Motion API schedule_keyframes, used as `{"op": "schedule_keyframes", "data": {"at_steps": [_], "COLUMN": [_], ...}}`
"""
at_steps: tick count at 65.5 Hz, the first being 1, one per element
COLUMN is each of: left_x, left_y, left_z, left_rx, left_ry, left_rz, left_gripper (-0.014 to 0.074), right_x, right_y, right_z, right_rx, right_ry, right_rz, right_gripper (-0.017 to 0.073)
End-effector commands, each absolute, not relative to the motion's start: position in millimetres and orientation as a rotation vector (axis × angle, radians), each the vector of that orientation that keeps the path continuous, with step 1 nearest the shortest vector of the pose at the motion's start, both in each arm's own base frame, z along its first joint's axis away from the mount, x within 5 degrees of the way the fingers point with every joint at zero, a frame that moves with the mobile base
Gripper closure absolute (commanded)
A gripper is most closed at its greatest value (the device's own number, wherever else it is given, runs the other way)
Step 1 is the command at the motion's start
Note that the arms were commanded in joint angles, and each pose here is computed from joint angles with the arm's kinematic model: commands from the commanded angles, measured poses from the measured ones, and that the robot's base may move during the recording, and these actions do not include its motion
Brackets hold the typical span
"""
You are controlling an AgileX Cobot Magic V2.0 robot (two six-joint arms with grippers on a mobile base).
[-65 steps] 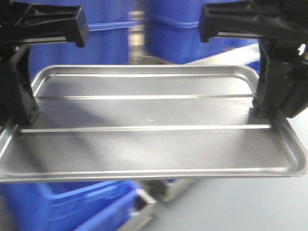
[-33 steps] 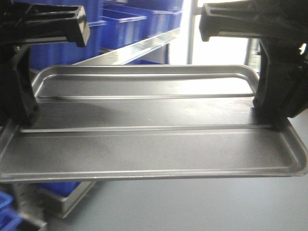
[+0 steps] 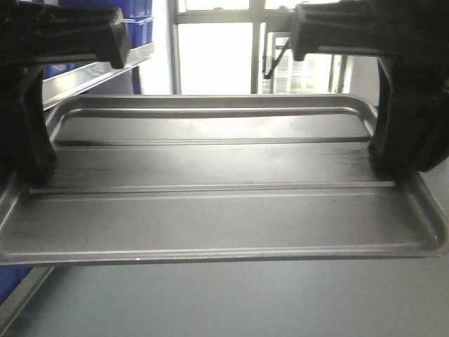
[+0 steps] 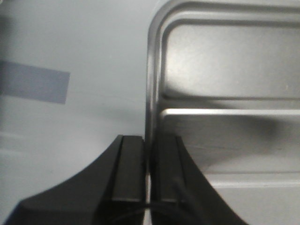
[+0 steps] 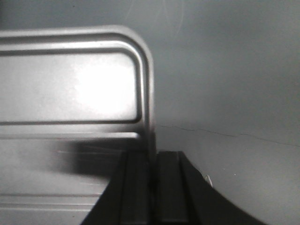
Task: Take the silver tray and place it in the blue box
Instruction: 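Hold the tray level in both grippers while the base drives away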
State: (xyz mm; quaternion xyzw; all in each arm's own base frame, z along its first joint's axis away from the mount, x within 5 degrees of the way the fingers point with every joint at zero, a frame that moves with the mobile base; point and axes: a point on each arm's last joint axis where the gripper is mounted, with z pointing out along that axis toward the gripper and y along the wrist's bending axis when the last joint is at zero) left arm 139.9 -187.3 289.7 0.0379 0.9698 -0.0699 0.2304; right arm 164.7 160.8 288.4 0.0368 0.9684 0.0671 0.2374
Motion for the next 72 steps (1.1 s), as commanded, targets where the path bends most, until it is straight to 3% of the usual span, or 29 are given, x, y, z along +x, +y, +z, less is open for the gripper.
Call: {"op": "schedule_keyframes", "data": {"at_steps": [1,72], "left_x": [141.1,141.1], "left_y": [-185.8,-185.8], "left_z": [304.3,304.3], "left_rx": [0.099,0.099], "left_ry": [2.609,2.609], "left_rz": [-0.252,-0.252], "left_gripper": [0.0599,0.0599], "right_x": [166.8,166.8], "right_y": [158.6,158.6], "right_z": [303.8,303.8], "right_rx": [0.079,0.079], "right_ry": [2.573,2.573], "right_rz": [0.228,0.228], "right_gripper": [0.0504,0.0504]}}
